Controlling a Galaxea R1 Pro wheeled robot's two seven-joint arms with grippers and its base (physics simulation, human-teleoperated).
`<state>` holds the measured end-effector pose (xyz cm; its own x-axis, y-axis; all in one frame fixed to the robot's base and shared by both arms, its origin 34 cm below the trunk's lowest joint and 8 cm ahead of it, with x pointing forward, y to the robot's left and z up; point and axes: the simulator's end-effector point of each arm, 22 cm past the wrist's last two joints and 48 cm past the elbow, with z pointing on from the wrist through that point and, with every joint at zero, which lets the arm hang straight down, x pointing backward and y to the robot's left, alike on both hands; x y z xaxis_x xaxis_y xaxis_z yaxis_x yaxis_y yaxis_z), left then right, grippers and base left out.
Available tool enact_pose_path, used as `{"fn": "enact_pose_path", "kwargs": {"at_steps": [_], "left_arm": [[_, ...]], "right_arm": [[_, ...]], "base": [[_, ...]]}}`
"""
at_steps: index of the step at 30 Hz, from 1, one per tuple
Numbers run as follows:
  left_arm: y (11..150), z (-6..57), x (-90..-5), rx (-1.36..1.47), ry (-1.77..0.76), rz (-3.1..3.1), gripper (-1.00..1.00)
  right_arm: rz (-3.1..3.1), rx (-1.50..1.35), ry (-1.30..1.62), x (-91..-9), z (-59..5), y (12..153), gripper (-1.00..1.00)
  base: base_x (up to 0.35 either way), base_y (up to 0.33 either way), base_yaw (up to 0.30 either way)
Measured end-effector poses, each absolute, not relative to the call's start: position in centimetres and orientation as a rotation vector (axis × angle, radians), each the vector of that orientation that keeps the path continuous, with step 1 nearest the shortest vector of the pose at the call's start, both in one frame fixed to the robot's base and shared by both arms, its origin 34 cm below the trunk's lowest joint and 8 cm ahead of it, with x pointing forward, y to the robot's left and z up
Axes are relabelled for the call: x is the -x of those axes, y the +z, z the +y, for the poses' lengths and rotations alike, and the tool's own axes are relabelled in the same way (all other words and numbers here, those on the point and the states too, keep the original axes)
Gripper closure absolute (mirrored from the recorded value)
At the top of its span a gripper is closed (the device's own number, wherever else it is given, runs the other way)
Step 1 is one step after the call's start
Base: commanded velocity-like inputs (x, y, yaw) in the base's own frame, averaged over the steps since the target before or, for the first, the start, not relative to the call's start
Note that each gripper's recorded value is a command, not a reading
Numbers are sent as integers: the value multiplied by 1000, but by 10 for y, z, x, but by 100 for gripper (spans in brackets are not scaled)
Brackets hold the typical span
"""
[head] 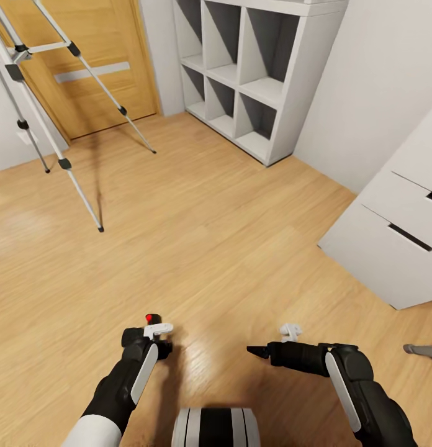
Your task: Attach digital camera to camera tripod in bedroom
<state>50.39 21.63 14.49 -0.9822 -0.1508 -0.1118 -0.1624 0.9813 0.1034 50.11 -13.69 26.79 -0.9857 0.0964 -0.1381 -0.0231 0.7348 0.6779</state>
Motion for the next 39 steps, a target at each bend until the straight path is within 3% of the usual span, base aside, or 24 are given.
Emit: {"fn": "enact_pose_path", "kwargs": {"at_steps": [22, 39], "left_arm": [[107, 220, -473, 235, 197, 3107, -100], [81, 278, -451, 208, 330, 3146, -100]], "right_arm": [[2850, -113, 1111, -479, -137, 229, -100], [2910, -157, 1125, -461, -138, 200, -100]], "base": [[0, 0, 0], [0, 0, 0]]}}
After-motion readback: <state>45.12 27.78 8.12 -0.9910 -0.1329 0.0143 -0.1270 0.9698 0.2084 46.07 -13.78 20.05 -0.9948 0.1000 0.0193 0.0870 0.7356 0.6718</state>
